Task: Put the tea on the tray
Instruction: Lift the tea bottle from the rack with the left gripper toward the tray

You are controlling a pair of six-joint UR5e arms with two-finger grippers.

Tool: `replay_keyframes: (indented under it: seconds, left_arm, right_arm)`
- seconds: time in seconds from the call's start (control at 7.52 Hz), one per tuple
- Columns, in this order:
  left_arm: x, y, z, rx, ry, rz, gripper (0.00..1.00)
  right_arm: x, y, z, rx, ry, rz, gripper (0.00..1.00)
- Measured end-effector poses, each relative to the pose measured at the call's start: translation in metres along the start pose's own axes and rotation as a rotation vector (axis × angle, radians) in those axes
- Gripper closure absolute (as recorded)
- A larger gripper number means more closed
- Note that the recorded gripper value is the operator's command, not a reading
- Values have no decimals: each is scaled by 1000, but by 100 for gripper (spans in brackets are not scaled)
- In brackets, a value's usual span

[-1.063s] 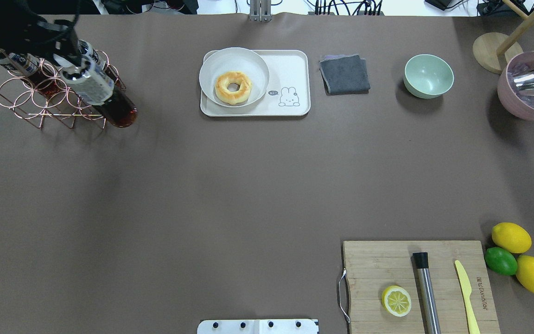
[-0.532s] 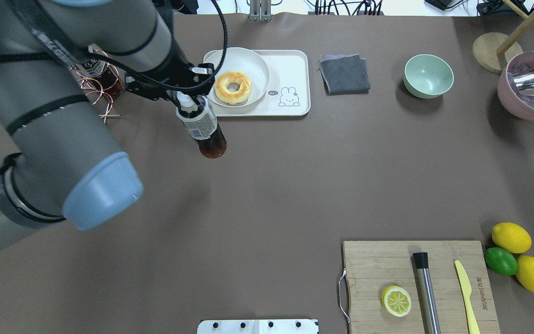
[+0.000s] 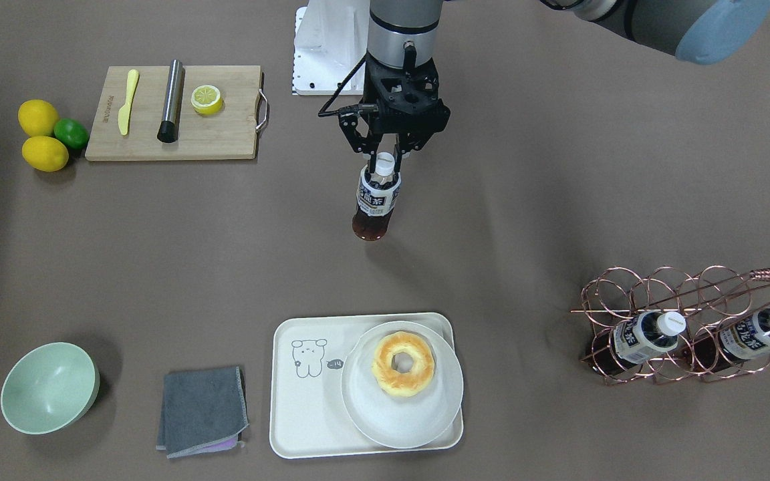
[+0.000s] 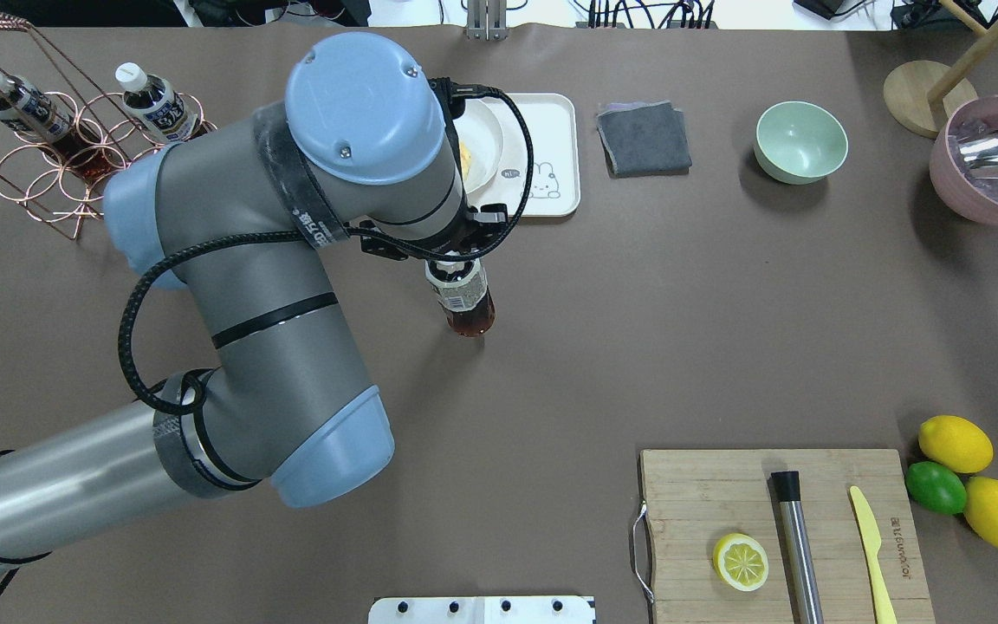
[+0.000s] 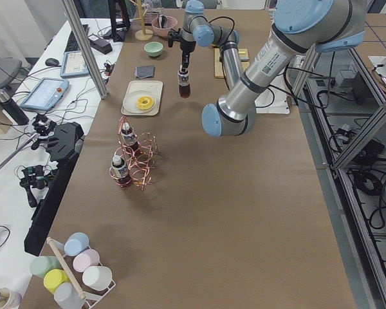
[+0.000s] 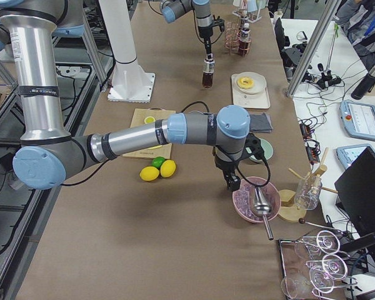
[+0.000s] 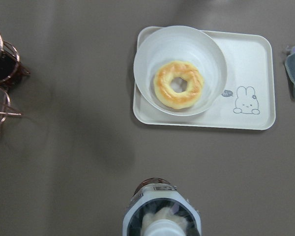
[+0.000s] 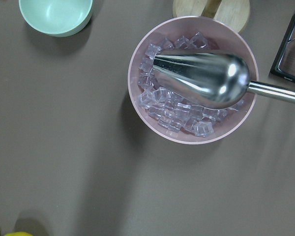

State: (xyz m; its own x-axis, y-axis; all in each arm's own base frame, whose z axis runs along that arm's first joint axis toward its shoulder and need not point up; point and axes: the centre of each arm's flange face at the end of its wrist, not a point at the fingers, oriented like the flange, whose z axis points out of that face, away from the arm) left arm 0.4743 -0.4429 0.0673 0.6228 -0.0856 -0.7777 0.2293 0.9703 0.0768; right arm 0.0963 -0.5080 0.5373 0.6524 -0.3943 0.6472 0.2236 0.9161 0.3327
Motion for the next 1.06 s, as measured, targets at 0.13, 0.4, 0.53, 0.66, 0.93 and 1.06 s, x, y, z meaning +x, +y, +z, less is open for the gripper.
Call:
replay_keyframes:
  seconds: [0.13,0.4,0.53,0.66,0.93,1.06]
  left_arm:
    - [5,6,9,4,-1,-1,100]
    - [8,11,17,4,-5,-1,100]
    - [9,13,18,3,-6,0,100]
    - [9,14,19,2,-6,1,100]
    - [11,19,21,-4,-5,8,60]
    - [12,21,22,-6,-5,10,39]
  right_arm:
    - [-1,-1,1,1,5,-10,0]
    - [-4,-5,6,-9,17,-23,0]
    - [-5,-5,7,-12,18,-26,0]
    - [-6,-6,8,-13,17,-28,0]
    - [-7,-5,9,-12,11,-31,0]
    - [-7,-3,10,-13,6,-27,0]
